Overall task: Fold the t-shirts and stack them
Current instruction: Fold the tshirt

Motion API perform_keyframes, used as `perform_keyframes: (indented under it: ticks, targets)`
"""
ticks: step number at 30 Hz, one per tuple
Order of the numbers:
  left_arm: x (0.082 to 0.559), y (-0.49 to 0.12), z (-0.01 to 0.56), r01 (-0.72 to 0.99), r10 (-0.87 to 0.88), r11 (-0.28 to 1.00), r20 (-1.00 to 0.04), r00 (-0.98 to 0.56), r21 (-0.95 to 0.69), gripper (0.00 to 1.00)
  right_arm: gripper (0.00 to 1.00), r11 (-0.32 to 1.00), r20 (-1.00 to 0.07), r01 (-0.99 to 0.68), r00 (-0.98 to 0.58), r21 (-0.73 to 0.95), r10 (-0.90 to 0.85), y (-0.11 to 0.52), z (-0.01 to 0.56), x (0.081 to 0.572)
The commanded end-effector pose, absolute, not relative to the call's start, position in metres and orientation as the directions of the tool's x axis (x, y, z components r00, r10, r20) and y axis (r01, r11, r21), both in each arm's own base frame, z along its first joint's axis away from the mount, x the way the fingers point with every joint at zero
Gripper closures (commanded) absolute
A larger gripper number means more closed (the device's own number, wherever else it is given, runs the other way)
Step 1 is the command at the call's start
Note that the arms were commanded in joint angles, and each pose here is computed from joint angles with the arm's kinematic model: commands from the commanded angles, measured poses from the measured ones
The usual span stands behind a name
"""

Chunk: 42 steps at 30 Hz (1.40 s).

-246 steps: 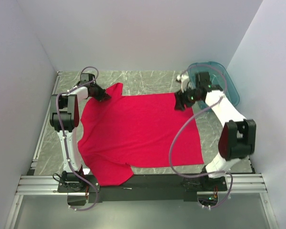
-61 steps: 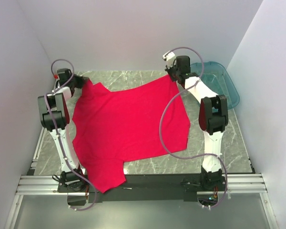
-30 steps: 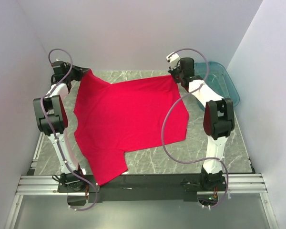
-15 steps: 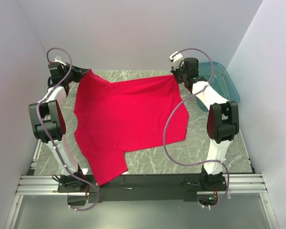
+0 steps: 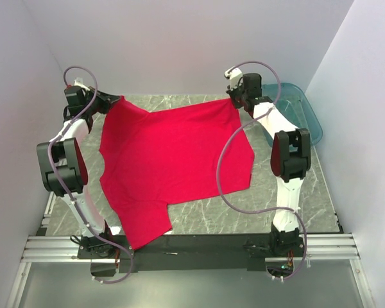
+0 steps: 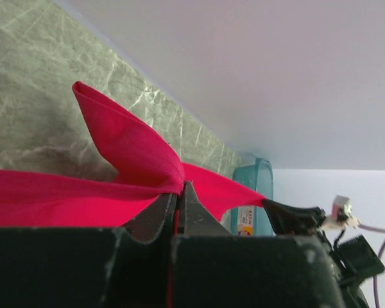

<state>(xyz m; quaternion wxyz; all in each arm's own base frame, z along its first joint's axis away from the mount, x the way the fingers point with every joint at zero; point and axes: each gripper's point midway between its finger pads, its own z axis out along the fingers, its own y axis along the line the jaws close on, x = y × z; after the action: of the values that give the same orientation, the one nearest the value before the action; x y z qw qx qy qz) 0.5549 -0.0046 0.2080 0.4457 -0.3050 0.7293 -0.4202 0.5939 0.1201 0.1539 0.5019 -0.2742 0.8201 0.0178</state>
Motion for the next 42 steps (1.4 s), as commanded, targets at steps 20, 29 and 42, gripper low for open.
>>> perform_keyframes:
  ticks: [20,29,42]
  targets:
    - [0.503,-0.019,0.267,0.072,-0.783,0.501,-0.487,-0.386,-0.863,0.99,1.0,0.873,-0.822,-0.401,-0.371,-0.277,-0.431,0.105,0.152,0.613]
    - [0.483,-0.024,0.268,0.079,-0.776,0.51,-0.497,-0.389,-0.857,0.99,1.0,0.877,-0.809,-0.386,-0.392,-0.287,-0.438,0.099,0.143,0.613]
    - [0.474,-0.024,0.262,0.064,-0.768,0.527,-0.507,-0.392,-0.847,0.99,1.0,0.881,-0.804,-0.376,-0.405,-0.289,-0.436,0.087,0.136,0.606]
